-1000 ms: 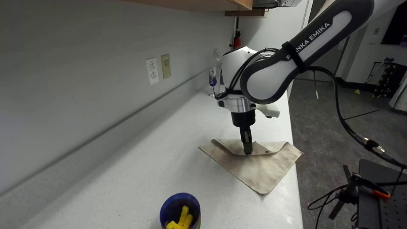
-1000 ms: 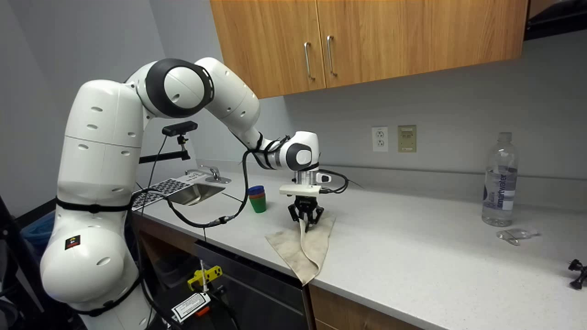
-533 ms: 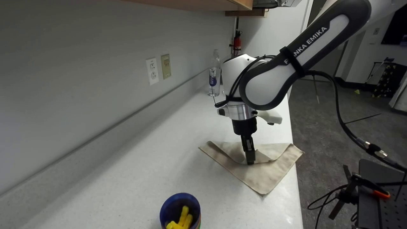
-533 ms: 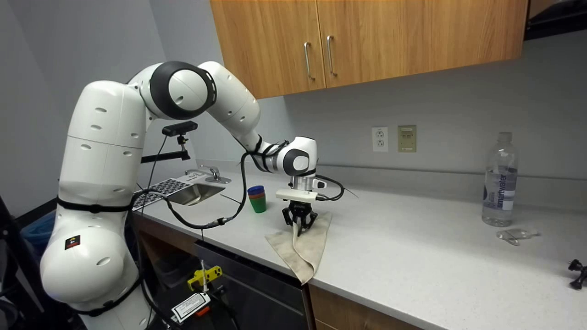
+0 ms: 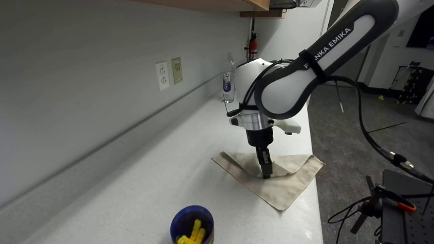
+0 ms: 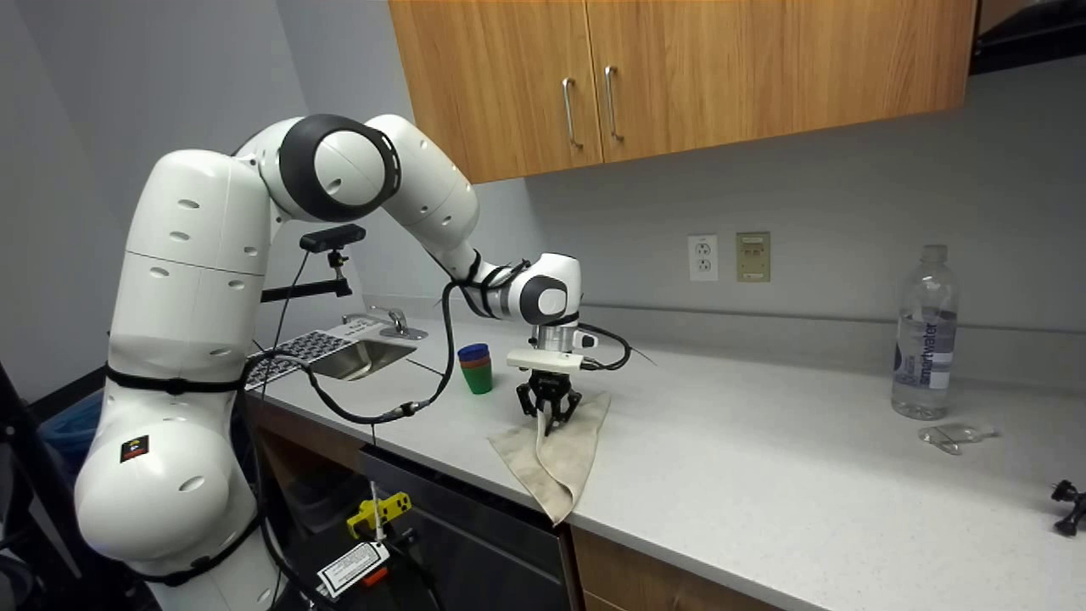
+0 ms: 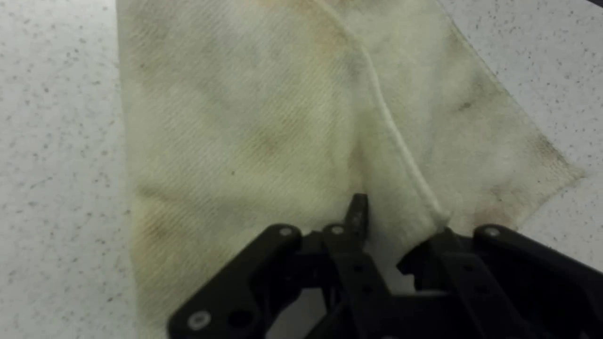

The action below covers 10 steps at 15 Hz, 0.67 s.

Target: Fold the white towel

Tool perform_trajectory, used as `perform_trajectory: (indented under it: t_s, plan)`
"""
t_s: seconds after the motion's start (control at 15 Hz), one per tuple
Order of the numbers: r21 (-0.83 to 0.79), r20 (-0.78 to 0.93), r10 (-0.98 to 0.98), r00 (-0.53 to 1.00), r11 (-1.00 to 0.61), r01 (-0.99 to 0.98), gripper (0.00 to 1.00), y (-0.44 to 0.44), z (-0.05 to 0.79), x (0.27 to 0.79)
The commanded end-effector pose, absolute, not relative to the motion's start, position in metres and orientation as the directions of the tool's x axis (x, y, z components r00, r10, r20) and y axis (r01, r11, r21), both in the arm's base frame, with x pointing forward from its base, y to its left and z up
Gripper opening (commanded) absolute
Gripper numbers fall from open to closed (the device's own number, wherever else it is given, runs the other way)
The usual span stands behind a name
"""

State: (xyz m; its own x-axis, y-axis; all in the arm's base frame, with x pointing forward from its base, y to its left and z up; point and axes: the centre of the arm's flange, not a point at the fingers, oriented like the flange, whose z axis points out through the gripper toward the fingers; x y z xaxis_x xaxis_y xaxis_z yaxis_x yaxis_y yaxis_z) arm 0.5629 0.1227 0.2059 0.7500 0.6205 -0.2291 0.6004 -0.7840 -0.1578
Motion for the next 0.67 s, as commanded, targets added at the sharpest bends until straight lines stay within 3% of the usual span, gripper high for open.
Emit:
perform_trajectory:
  t_s: [0.0,0.33,0.6]
  plan:
    - [-0.118,-0.229,0.648,0.726,-0.759,0.64,0.03,0.13,0.219,0.551]
    - [0.047,-0.268,0.666,0.697,-0.713,0.7,0.03,0.144,0.232,0.545]
    - [0.007,-0.281,0.68,0.677,-0.704,0.71,0.03,0.158,0.237,0.534]
